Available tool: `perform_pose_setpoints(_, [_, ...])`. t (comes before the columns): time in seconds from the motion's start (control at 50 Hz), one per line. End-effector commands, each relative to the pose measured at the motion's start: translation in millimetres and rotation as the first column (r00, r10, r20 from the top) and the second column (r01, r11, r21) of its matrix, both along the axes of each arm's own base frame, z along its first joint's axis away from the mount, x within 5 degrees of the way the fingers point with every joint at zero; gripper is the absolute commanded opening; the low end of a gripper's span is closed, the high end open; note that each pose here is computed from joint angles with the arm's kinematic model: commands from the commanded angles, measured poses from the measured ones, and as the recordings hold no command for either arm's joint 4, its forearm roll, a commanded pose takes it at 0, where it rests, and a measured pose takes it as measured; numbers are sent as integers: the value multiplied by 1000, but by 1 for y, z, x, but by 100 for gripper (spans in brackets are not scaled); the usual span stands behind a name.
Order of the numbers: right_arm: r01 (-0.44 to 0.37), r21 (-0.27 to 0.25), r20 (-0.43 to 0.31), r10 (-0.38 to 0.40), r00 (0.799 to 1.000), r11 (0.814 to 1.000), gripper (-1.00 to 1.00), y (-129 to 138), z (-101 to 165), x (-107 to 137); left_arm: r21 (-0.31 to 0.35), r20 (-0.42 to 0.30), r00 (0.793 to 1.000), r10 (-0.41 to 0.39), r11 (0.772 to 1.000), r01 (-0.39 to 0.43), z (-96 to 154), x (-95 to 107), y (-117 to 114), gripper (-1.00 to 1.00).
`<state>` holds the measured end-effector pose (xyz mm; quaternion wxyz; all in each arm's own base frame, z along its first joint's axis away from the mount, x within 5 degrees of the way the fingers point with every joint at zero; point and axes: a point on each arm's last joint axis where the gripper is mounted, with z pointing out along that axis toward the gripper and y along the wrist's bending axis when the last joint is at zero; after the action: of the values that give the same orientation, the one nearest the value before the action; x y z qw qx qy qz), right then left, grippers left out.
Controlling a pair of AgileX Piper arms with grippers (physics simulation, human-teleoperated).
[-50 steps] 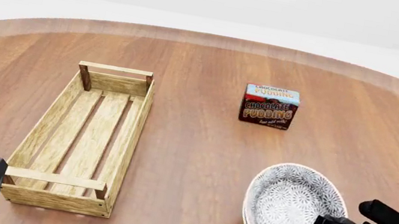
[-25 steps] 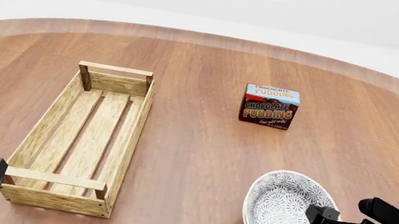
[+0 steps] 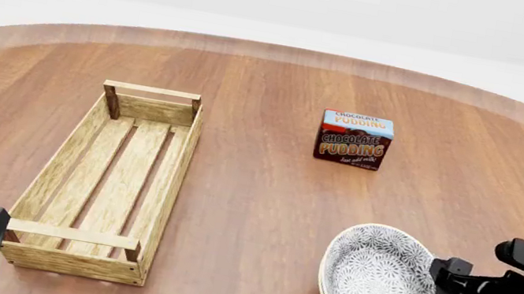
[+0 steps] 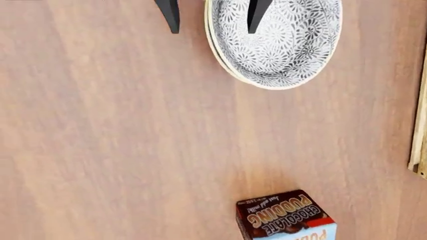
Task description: Stack the left bowl on the right bowl and place them in the tray.
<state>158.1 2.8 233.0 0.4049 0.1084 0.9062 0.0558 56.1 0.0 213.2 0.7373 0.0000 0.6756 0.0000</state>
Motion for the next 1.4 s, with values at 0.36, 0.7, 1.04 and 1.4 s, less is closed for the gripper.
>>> perform_pose_setpoints(0.36, [-76, -97, -128, 63, 990, 992, 100, -5, -38, 12, 0, 0, 1000, 0, 1000, 0, 0, 0, 0, 100])
perform_pose_setpoints(0.7, [-96, -53, -148, 88, 985, 994, 100, 6, -64, 1, 0, 0, 1000, 0, 1000, 0, 0, 0, 0, 100])
perform_pose_setpoints(1.04, [-95, -39, -149, 88, 985, 995, 100, 8, -73, 0, 0, 0, 1000, 0, 1000, 0, 0, 0, 0, 100])
perform_pose_setpoints(1.4, [-77, -12, -121, 75, 990, 997, -100, 10, -76, -2, 0, 0, 1000, 0, 1000, 0, 0, 0, 0, 100])
